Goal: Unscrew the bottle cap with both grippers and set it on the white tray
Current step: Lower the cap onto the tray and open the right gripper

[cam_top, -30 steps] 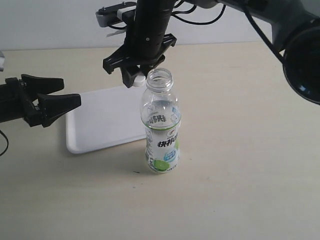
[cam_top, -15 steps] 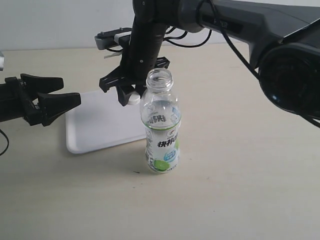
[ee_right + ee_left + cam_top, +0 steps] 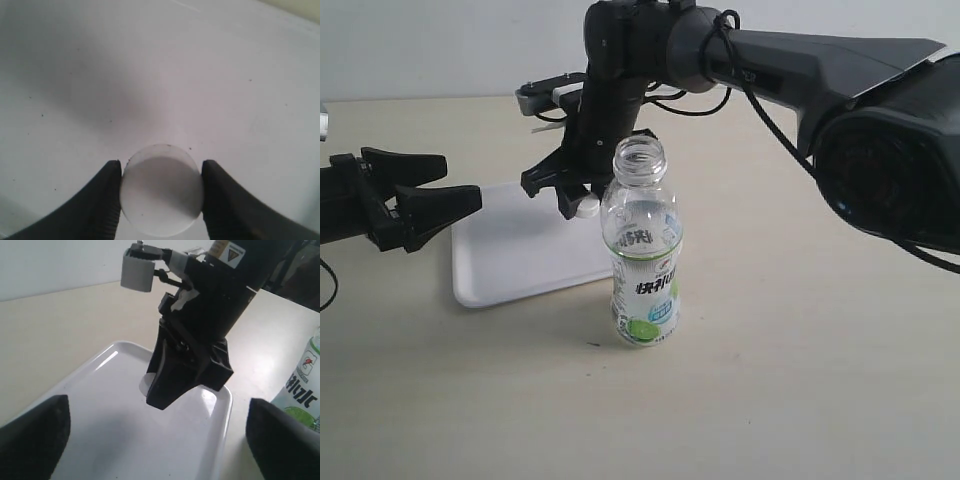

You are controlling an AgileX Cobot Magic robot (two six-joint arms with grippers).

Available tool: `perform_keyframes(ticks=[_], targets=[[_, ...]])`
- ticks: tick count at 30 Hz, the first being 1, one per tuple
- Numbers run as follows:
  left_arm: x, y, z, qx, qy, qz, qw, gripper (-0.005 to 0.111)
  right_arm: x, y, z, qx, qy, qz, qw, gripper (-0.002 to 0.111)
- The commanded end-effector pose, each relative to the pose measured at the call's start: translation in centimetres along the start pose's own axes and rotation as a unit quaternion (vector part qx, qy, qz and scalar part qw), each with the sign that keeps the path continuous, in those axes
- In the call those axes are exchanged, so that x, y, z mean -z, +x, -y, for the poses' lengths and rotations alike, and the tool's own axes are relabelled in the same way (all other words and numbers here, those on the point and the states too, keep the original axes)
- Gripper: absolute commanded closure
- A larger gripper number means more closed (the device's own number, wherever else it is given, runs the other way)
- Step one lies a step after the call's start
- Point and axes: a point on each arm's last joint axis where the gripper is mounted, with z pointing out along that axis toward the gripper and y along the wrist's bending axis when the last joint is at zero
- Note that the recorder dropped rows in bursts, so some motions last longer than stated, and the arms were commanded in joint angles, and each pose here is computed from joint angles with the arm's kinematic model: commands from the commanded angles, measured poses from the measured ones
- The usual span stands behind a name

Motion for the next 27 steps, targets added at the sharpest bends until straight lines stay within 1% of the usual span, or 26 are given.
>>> perform_keyframes(ticks=[1, 8, 10, 13, 15, 18, 20, 21, 22, 24, 27], targets=[[0.2, -0.3, 0.1, 0.002, -0.001, 0.011, 1.0, 0.016, -0.5, -0.1, 0.1, -0.001, 0.006, 0.005, 1.0, 0.108], [0.2, -0.3, 0.1, 0.002, -0.001, 0.011, 1.0, 0.016, -1.8, 0.0, 0.4, -0.003, 0.007, 0.004, 1.0, 0.108], [0.2, -0.3, 0.1, 0.002, -0.001, 0.011, 1.0, 0.016, -1.8, 0.0, 0.4, -0.001, 0.011, 0.004, 1.0, 0.106], [0.2, -0.3, 0.1, 0.002, -0.001, 0.011, 1.0, 0.016, -1.8, 0.0, 0.6, 0.005, 0.021, -0.001, 1.0, 0.094], [0.2, -0.3, 0.1, 0.003, -0.001, 0.011, 1.0, 0.016, -1.7, 0.1, 0.7, 0.007, 0.026, -0.002, 1.0, 0.081], [0.2, -0.3, 0.1, 0.003, -0.001, 0.011, 1.0, 0.016, -1.7, 0.0, 0.7, 0.007, 0.026, 0.0, 1.0, 0.059], [0.2, -0.3, 0.1, 0.003, -0.001, 0.011, 1.0, 0.016, -1.7, 0.0, 0.7, 0.007, 0.026, 0.003, 1.0, 0.048], [0.2, -0.3, 0.1, 0.005, -0.001, 0.011, 1.0, 0.016, -1.6, -0.1, 0.7, 0.007, 0.026, 0.007, 1.0, 0.041], [0.2, -0.3, 0.1, 0.005, -0.001, 0.011, 1.0, 0.016, -1.5, -0.2, 0.7, 0.008, 0.027, 0.011, 1.0, 0.039], [0.2, -0.3, 0.1, 0.005, -0.001, 0.011, 1.0, 0.016, -1.0, -0.4, 0.6, 0.003, 0.028, 0.02, 0.999, 0.038], [0.2, -0.5, -0.1, 0.011, -0.013, 0.02, 1.0, 0.016, 0.8, -0.8, 0.8, -0.008, 0.05, 0.037, 0.998, 0.038]])
